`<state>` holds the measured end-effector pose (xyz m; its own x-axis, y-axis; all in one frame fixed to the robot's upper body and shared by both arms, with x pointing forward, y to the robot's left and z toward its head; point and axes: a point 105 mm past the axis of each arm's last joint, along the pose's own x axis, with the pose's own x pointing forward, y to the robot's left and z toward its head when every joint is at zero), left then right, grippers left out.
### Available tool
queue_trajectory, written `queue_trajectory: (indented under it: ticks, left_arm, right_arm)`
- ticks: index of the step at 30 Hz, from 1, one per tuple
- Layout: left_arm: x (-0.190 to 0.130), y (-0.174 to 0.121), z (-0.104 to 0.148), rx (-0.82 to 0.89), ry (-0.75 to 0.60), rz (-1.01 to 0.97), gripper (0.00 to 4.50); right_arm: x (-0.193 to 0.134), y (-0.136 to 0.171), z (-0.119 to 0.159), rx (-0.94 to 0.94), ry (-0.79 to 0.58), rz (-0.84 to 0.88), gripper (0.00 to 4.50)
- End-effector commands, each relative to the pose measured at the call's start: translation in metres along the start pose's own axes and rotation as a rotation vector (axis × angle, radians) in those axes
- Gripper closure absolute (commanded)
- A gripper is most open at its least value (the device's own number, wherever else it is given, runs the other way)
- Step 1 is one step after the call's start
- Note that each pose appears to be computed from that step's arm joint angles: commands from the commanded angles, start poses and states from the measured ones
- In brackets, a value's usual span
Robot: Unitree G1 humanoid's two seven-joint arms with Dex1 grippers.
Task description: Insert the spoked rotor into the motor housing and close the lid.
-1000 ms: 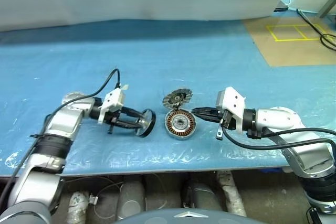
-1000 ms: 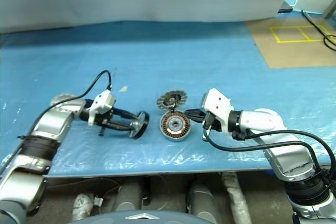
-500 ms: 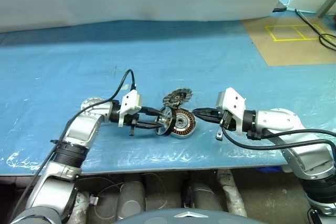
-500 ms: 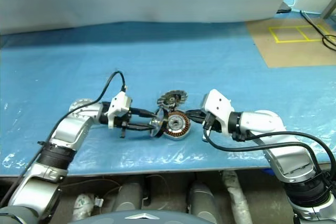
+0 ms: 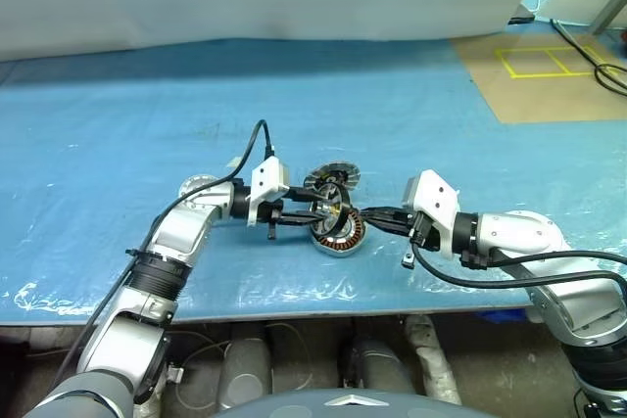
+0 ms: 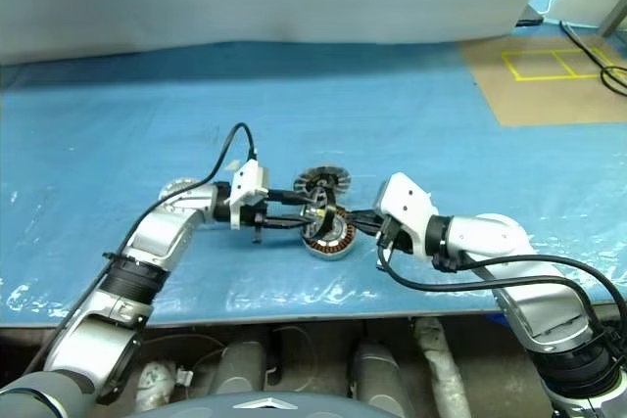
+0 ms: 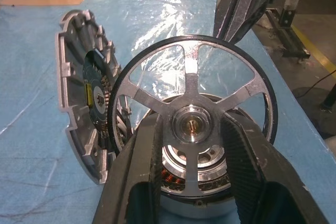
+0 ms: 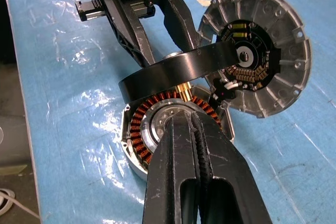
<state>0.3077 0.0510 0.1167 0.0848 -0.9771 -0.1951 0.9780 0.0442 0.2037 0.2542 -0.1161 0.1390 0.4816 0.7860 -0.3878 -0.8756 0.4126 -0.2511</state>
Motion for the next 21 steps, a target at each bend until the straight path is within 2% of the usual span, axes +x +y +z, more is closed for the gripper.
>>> queue_trajectory:
  ticks: [1,8,21]
  left_arm:
    - [-0.001,0.004,0.005,0.056,0.019,-0.010,3.16]
    - [-0.008,0.010,-0.005,0.073,0.103,-0.026,3.16]
    - [0.002,0.005,0.011,0.056,0.044,-0.087,3.16]
  right_arm:
    - [-0.006,-0.001,0.015,-0.052,-0.034,-0.020,4.50]
    - [-0.004,0.001,0.015,-0.054,-0.036,-0.022,4.50]
    - [-0.001,-0.001,0.016,-0.056,-0.036,-0.040,4.50]
